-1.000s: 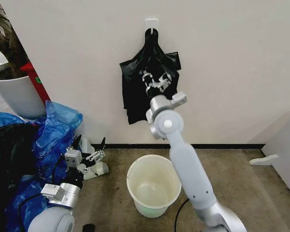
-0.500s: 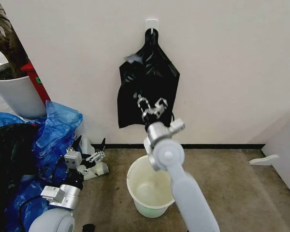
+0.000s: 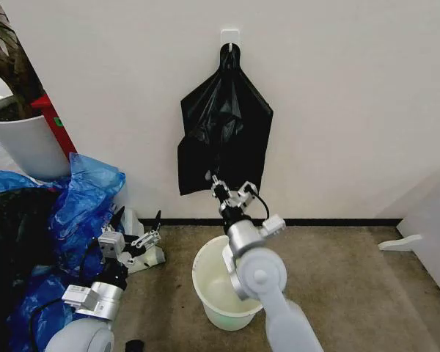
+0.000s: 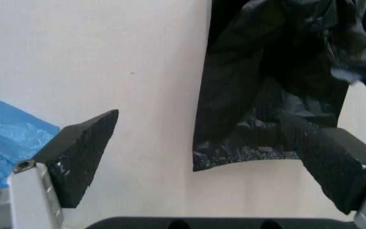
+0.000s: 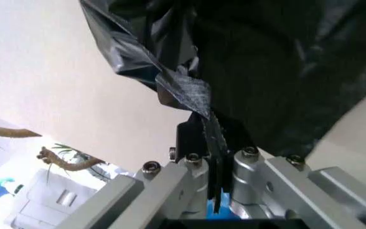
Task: Place the garbage bag over the trash bin.
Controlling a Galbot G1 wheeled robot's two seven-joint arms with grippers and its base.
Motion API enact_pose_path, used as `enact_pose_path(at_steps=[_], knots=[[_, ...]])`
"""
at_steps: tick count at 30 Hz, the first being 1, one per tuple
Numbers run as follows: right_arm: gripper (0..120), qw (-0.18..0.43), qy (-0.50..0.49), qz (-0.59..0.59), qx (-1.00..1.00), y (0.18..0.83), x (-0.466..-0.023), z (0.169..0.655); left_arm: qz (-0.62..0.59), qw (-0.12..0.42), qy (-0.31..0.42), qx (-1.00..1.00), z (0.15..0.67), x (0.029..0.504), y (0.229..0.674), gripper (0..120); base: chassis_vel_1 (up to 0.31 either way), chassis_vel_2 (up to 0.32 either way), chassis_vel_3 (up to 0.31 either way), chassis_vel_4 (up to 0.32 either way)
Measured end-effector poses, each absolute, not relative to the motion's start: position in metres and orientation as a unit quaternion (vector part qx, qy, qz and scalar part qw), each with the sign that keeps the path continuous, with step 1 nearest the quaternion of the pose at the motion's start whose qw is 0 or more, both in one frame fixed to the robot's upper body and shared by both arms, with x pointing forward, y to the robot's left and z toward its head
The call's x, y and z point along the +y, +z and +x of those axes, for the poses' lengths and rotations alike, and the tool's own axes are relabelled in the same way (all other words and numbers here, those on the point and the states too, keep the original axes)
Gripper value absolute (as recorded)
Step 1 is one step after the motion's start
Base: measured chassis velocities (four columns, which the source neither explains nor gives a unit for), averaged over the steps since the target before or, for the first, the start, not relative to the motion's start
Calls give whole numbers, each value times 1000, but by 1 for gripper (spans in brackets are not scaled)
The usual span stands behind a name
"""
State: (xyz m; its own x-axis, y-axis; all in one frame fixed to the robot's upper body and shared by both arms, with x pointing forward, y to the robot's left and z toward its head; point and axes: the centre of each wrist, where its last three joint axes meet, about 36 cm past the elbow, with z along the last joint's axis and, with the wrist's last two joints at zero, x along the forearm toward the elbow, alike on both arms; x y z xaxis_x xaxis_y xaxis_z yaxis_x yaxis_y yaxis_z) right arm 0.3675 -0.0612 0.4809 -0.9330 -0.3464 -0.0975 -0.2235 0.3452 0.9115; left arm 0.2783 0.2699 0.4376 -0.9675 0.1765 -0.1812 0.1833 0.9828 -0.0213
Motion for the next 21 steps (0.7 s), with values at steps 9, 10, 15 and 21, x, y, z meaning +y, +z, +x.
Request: enact_pose_path(at_steps=[9,10,15,21], knots=[[0,72,-541,152,-824,459,-64,341,95,91,-23,991,279,271,436,100,0,0,0,0],[0,72,-540,150,-825,458,-64,340,96,91,-24,991,279,271,436,100,0,0,0,0],[0,76,-539,140,-827,451,-59,333,96,92,-25,991,278,272,435,100,0,0,0,0],[0,76,-538,127,-830,447,-58,329,98,94,-27,990,279,272,436,100,0,0,0,0]])
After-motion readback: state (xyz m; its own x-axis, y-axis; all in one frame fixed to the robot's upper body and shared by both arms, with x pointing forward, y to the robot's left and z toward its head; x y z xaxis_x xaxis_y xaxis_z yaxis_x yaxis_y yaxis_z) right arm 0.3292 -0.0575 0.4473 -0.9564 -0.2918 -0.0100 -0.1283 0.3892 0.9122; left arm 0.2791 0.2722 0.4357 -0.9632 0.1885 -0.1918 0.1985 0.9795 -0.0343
